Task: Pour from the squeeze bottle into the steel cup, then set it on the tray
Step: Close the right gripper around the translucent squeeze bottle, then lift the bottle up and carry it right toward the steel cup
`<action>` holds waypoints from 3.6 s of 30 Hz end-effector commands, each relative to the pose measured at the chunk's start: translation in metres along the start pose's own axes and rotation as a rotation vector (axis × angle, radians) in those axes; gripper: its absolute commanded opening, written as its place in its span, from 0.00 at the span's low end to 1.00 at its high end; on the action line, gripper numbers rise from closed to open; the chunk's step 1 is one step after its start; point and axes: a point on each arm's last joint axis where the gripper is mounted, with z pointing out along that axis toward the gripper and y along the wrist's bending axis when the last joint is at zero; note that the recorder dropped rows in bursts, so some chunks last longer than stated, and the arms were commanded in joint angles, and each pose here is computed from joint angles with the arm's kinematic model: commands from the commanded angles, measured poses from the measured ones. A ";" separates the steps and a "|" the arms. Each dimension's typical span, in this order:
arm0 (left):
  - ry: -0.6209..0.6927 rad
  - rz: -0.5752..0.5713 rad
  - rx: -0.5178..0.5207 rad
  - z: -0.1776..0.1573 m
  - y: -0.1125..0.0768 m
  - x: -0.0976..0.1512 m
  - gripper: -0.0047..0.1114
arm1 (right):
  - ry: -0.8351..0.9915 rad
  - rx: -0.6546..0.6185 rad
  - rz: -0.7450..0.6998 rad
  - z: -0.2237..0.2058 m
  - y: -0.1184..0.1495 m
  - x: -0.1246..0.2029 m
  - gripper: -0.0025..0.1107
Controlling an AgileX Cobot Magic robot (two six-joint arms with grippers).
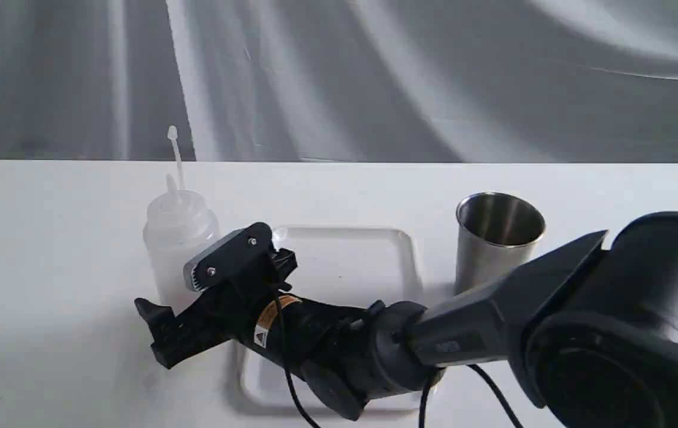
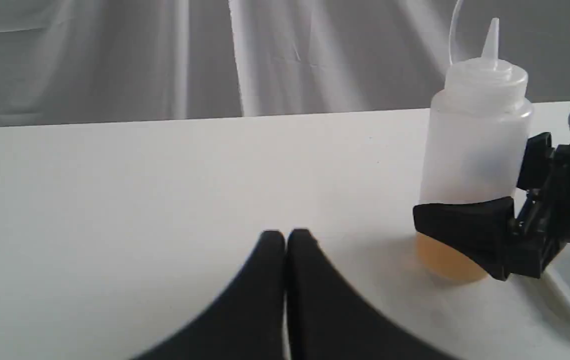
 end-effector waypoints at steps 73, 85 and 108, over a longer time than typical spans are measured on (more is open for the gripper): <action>-0.006 -0.003 0.006 0.000 0.000 0.001 0.04 | -0.136 0.197 -0.106 -0.231 -0.042 -0.274 0.02; -0.006 -0.001 0.006 0.000 0.000 0.001 0.04 | -0.093 0.499 -0.006 -0.335 -0.088 -0.250 0.02; -0.006 -0.002 0.006 0.000 0.000 0.001 0.04 | 0.235 0.866 0.092 -0.361 -0.131 -0.171 0.02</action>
